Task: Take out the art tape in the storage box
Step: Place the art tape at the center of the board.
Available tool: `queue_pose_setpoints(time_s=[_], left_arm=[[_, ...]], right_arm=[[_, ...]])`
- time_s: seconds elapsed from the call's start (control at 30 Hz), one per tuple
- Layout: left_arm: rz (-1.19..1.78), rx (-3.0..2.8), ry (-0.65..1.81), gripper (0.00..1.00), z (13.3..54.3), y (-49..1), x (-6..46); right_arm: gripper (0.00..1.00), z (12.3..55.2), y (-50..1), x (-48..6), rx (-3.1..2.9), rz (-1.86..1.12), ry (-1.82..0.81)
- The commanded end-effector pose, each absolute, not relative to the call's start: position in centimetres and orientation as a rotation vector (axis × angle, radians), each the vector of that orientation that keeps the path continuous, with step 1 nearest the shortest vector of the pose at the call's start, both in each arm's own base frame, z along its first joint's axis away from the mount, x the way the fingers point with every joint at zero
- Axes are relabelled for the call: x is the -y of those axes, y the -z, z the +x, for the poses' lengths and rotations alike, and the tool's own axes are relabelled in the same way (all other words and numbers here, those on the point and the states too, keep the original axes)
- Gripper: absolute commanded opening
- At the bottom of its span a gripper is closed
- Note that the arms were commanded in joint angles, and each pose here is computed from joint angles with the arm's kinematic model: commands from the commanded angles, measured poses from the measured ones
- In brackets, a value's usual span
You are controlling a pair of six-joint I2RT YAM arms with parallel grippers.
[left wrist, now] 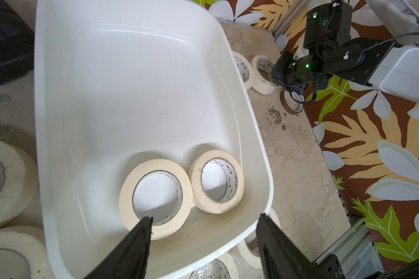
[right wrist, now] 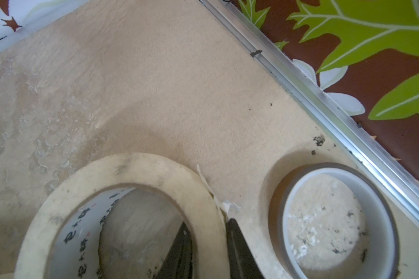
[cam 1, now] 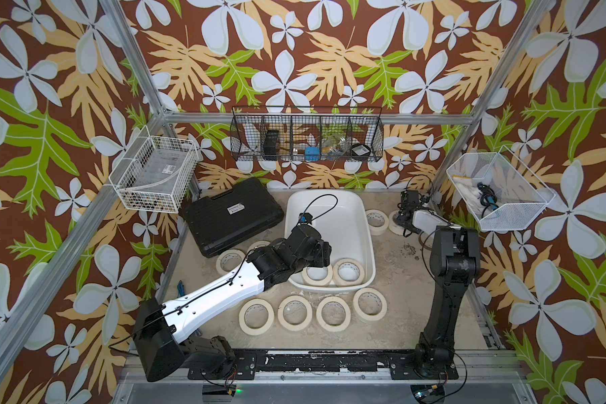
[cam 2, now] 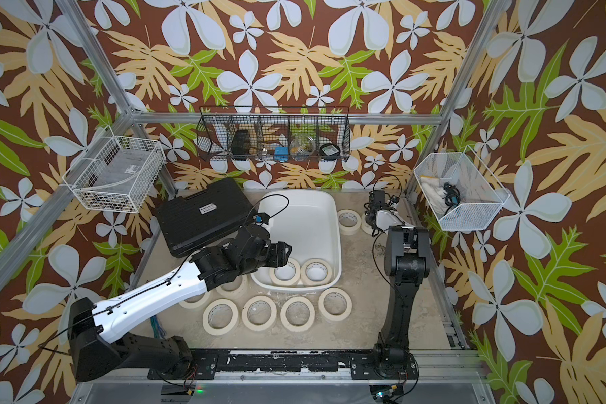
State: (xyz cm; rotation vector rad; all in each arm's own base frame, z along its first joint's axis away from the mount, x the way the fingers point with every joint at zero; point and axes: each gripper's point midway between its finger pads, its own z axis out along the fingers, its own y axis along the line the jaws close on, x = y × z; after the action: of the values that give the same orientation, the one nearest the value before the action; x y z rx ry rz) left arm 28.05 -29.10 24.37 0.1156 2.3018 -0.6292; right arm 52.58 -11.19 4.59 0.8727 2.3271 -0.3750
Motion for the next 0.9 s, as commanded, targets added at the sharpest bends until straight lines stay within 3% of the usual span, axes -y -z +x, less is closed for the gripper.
queue_pose_setpoints(time_s=[0.0, 0.3, 0.87], left_arm=[[0.106, -2.283, 0.610, 0.72, 28.1, -24.9, 28.4], [0.102, -2.281, 0.628, 0.72, 27.8, -25.1, 28.2], [0.112, -2.404, 0.436, 0.73, 28.4, -21.4, 27.5]], right_arm=[[0.30, 52.0, -3.4, 10.6, -2.423, 0.828, 0.362], [0.52, 51.6, -4.9, 10.2, -2.430, 0.788, 0.338], [0.57, 46.9, -13.4, 7.9, -2.333, 0.702, 0.153]])
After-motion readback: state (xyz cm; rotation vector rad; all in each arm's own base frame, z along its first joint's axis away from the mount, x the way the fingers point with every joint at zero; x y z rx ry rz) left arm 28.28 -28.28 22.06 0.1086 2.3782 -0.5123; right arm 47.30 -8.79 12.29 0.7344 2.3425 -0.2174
